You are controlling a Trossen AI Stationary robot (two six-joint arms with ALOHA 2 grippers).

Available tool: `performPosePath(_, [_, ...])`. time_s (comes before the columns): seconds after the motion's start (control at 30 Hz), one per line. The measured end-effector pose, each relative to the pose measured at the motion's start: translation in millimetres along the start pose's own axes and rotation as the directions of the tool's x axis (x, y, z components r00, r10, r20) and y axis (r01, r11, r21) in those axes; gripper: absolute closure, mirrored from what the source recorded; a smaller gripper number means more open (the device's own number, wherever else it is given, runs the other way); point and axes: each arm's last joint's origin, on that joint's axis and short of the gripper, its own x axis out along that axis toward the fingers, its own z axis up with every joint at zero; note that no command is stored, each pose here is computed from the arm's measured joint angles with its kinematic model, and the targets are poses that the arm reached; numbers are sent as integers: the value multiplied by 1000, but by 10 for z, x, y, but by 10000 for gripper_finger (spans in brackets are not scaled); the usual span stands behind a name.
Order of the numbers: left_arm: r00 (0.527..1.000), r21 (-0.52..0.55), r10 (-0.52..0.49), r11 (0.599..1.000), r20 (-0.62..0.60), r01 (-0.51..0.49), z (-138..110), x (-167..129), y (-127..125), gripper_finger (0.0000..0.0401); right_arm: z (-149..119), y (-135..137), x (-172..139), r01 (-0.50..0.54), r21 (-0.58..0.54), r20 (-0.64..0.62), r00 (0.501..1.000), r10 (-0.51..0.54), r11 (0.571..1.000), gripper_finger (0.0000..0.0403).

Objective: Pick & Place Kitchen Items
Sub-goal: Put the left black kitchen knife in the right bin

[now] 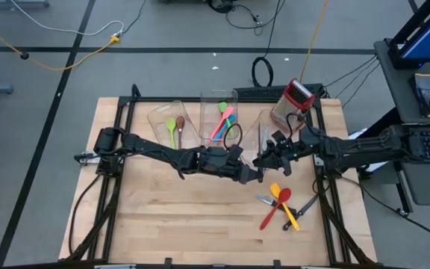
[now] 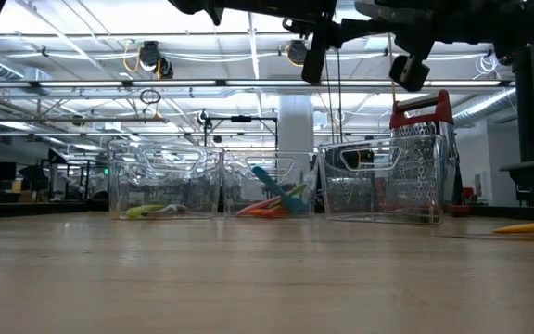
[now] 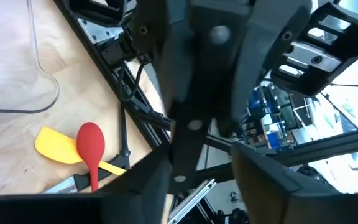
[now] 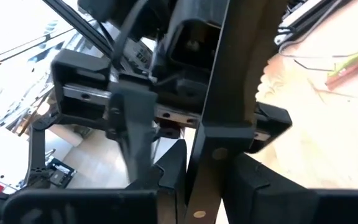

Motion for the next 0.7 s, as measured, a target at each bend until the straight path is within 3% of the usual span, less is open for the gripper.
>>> performPosePath(0.17, [999,60,19,998,-28,-17,9,-1,32,153,-21,-22,0,21,16,-21,1000,-20,1000,343])
performPosePath(0.3, [970,100,-33,993,-241,59,60,-15,107,108,2,-53,-14,39,30,-8,999,-38,999,343])
performPosePath(0.4, [952,84,5,996,-305,21,59,-27,178,86,38,-97,-35,76,64,24,997,-78,995,343])
performPosePath(0.57, [946,107,104,991,-306,-74,34,-40,263,68,36,-272,-97,270,163,44,959,-280,949,343])
performPosePath(0.7, [950,165,155,980,-273,-112,51,-45,303,66,3,-439,-183,449,220,22,885,-464,866,343])
